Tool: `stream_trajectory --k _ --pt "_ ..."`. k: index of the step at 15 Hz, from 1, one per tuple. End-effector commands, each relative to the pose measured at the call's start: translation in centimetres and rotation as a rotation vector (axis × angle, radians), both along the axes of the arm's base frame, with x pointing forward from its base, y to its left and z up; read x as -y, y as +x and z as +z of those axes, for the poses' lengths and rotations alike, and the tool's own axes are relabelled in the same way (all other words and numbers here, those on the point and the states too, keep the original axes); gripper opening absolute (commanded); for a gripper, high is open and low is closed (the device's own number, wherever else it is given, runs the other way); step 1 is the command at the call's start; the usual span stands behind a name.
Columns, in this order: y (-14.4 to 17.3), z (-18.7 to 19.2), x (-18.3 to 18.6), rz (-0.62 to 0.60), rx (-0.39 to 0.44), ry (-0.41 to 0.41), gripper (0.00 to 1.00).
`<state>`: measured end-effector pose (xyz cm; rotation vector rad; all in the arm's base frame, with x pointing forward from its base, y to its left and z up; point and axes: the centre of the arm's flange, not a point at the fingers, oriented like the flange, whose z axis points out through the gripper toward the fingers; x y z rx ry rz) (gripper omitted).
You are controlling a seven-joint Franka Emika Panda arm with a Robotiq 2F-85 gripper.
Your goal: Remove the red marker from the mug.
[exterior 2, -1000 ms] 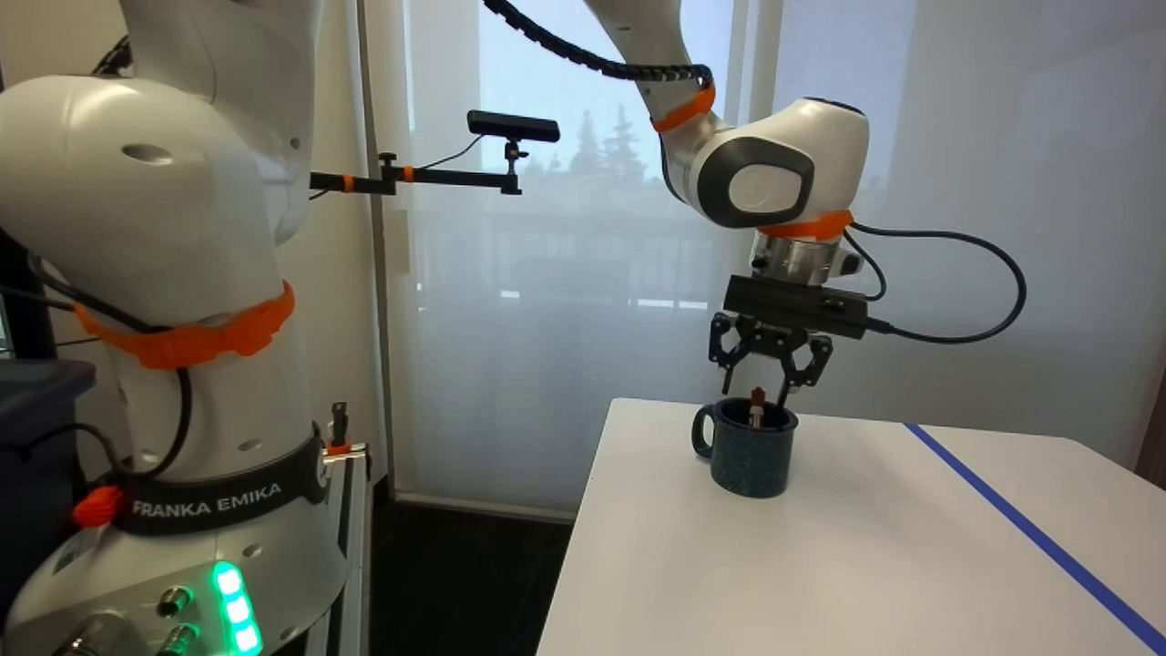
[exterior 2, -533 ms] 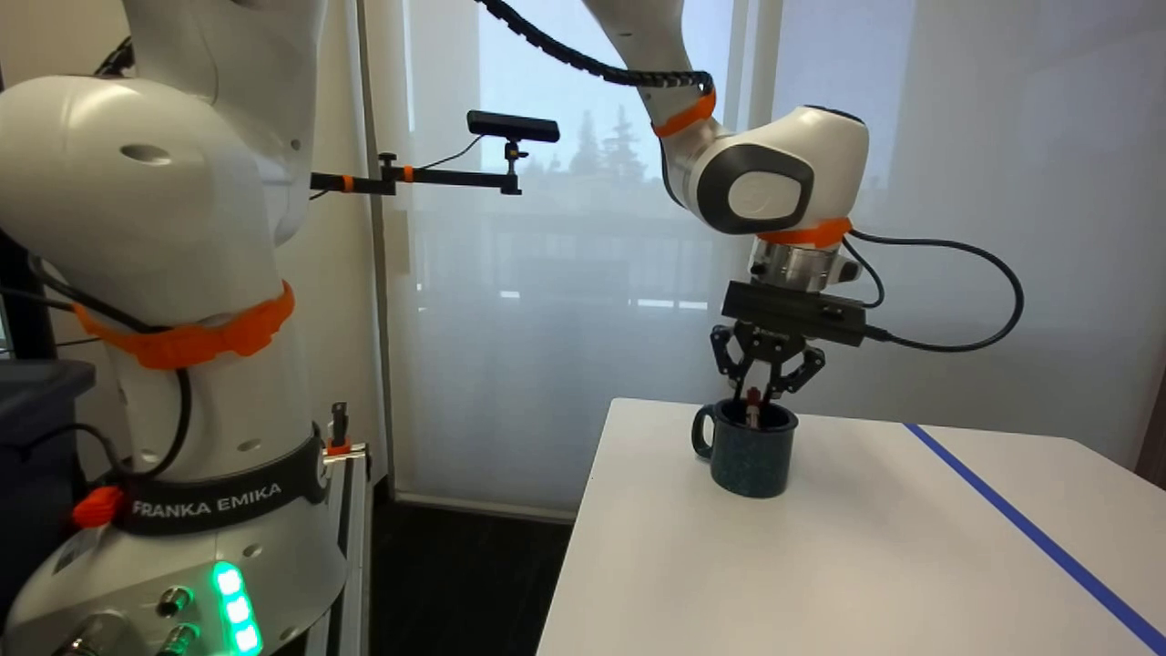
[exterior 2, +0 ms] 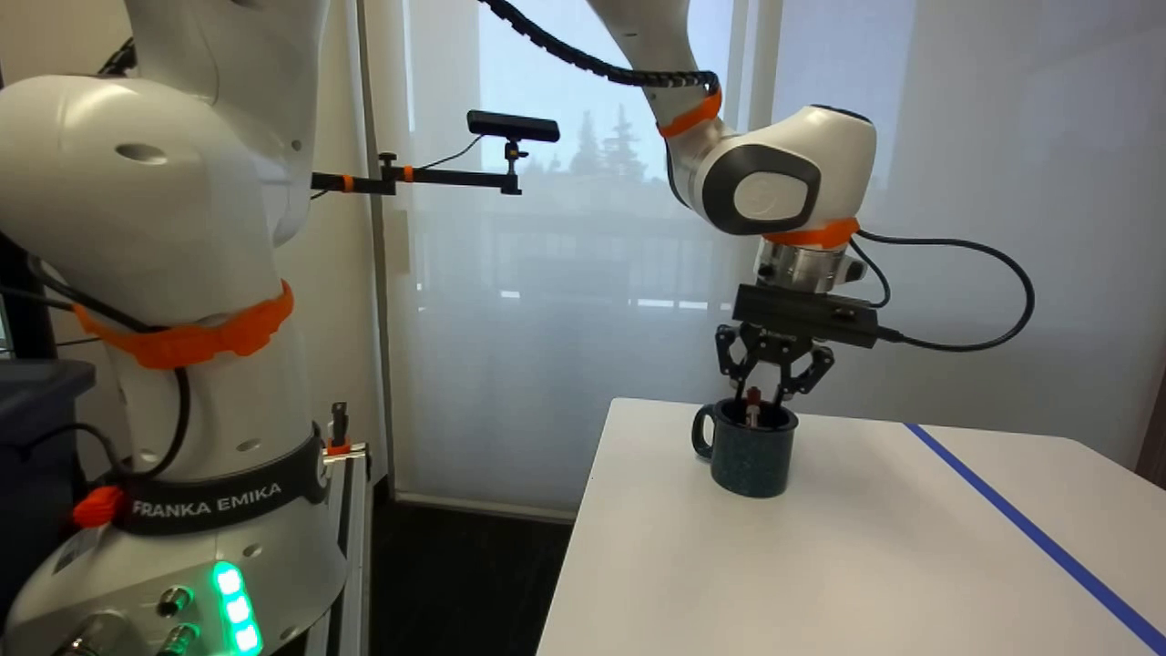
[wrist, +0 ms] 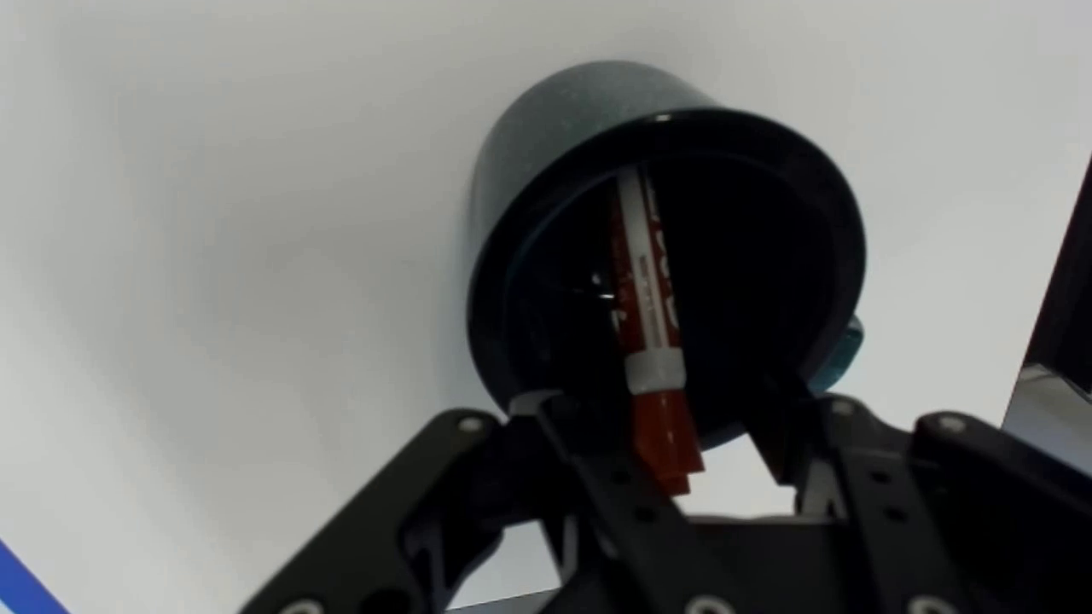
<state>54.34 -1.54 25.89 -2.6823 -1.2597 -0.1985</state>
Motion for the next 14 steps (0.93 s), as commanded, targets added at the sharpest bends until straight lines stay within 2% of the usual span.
stream_trajectory --k 1,2,6,9,10,11,13,14 --pt "0.7 -0.4 0.0 0.032 0.016 0.021 0.57" --pt "0.8 -0.6 0.1 0.038 0.017 0.022 0.51" --pt "1.5 -1.3 0.5 0.069 0.029 0.035 0.52" --pt "1.9 -1.6 0.9 0.086 0.038 0.043 0.42" --pt "2.0 -1.6 1.0 0.09 0.039 0.043 0.44" --pt "2.1 -1.5 1.1 0.091 0.042 0.044 0.28" --pt "2.0 -1.3 1.3 0.092 0.045 0.044 0.23" --pt "2.0 -1.1 1.4 0.09 0.047 0.045 0.11"
